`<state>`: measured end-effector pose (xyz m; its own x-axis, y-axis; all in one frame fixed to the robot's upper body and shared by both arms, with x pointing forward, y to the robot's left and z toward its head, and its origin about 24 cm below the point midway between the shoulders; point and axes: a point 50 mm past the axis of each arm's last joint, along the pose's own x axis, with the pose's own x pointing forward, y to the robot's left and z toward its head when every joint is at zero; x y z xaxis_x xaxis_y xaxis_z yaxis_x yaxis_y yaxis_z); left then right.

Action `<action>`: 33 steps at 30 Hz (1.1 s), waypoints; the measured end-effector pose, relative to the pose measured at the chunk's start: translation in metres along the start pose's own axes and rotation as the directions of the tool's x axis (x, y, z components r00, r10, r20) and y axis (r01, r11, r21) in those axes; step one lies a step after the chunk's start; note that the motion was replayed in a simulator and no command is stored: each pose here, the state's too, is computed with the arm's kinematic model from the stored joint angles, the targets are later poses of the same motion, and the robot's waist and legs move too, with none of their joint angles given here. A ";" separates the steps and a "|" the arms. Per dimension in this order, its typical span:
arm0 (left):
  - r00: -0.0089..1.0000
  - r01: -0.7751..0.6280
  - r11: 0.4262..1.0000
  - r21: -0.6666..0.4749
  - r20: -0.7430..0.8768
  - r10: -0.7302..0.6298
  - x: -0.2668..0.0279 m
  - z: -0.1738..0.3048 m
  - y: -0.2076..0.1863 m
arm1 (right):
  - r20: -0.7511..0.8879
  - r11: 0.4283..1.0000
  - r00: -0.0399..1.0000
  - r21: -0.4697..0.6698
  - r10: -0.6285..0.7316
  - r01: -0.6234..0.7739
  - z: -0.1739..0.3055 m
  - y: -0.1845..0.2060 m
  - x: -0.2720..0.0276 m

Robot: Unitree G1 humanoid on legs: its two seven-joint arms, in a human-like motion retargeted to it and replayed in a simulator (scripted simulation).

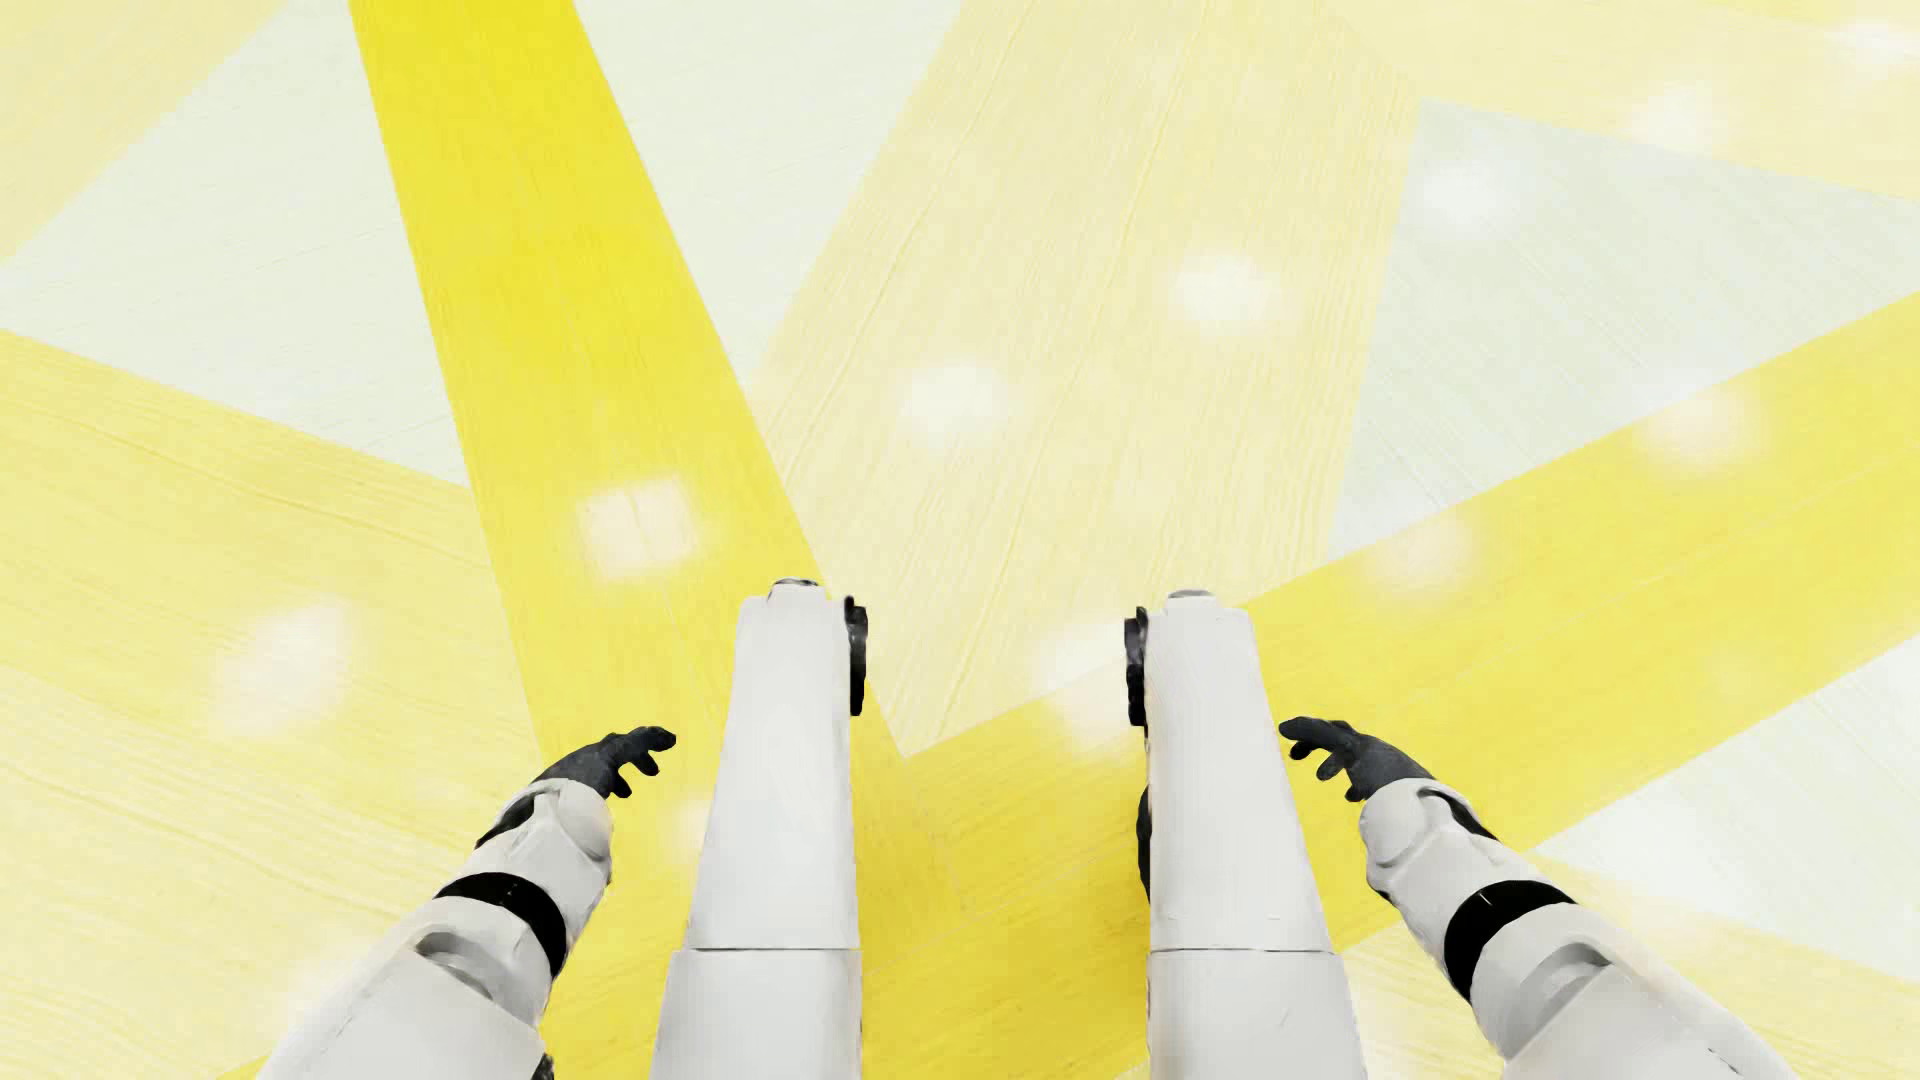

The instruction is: Rise from the pink chair

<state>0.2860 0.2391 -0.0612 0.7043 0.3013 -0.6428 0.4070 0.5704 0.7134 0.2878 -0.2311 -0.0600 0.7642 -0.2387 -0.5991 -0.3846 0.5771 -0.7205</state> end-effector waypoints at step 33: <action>0.998 0.026 0.999 0.044 -0.058 -0.024 -0.008 -0.050 -0.029 | -0.049 0.998 0.998 0.046 -0.044 0.047 -0.033 -0.002 -0.005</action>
<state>0.2395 0.2580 -0.0906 0.6594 0.3315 -0.6747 0.4507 0.5439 0.7078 0.2680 -0.2571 -0.0672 0.7544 -0.3018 -0.5829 -0.3245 0.6004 -0.7309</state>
